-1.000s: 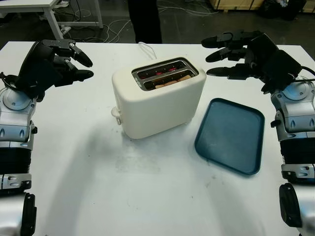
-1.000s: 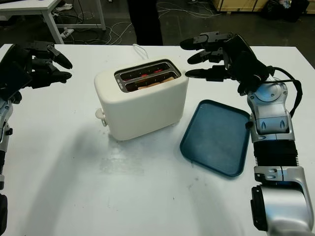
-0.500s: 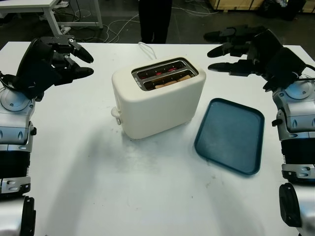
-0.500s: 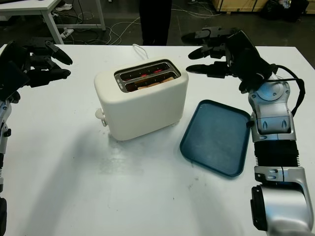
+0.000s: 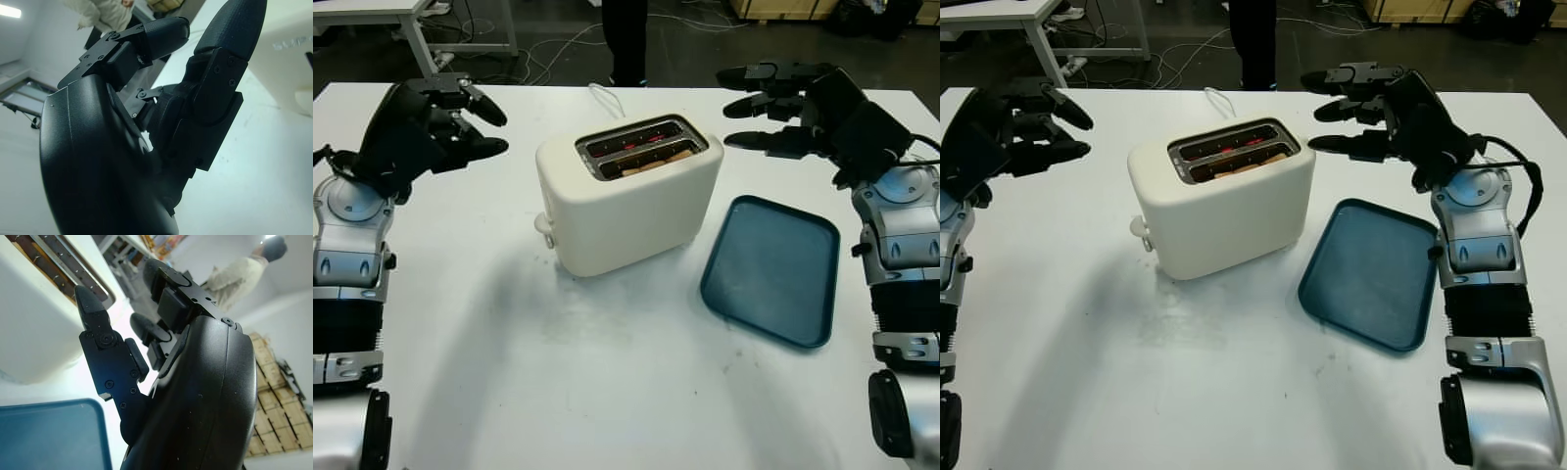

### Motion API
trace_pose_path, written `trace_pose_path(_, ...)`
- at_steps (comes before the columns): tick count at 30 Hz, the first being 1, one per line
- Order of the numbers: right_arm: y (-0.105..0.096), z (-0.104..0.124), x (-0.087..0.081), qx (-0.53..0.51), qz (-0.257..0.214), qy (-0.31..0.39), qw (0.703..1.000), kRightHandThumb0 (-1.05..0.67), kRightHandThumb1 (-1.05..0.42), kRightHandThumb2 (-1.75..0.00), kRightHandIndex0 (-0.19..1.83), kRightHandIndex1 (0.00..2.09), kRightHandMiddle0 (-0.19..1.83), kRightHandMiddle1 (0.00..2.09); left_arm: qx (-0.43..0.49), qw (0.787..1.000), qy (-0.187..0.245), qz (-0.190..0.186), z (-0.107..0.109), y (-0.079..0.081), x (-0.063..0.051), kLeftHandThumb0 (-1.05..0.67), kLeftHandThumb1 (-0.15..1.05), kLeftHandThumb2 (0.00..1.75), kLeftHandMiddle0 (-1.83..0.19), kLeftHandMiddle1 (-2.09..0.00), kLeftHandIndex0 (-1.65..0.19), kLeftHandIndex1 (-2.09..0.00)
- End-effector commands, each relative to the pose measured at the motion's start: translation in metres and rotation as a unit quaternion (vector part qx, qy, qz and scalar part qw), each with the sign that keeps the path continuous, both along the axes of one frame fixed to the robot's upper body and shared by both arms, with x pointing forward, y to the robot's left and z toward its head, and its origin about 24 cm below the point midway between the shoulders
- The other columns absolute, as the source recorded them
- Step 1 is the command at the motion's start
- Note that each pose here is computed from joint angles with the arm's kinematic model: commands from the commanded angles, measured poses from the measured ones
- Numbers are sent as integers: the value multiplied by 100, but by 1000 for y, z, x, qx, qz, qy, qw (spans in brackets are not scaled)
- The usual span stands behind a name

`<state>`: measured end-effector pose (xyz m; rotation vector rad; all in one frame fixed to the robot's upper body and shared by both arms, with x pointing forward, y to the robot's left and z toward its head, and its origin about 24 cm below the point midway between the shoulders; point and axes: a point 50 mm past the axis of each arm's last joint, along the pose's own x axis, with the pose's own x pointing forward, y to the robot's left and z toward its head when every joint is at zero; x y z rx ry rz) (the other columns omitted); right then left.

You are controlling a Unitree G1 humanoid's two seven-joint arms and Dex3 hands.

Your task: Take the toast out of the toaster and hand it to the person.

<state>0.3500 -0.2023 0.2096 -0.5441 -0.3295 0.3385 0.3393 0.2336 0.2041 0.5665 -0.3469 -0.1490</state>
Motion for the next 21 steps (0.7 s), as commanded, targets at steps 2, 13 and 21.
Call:
trace_pose_path(2, 1, -1, 2, 9, 0, 3, 1000, -34, -73, 0, 59, 49, 75, 2, 1, 1000, -4, -2, 3, -6, 5, -105, 82, 0, -88, -109, -80, -104)
trace_pose_path(13, 11, 0, 5, 5, 6, 2, 1000, -43, -73, 0, 63, 53, 78, 3, -9, 999, -19, -33, 1, -15, 16, -105, 82, 0, -88, -106, -81, -101)
trace_pose_path(21, 15, 0, 7, 10, 17, 6, 1000, -43, -75, 0, 59, 57, 77, 2, -7, 999, -19, -41, 2, -20, 19, -105, 80, 0, -84, -109, -77, -103)
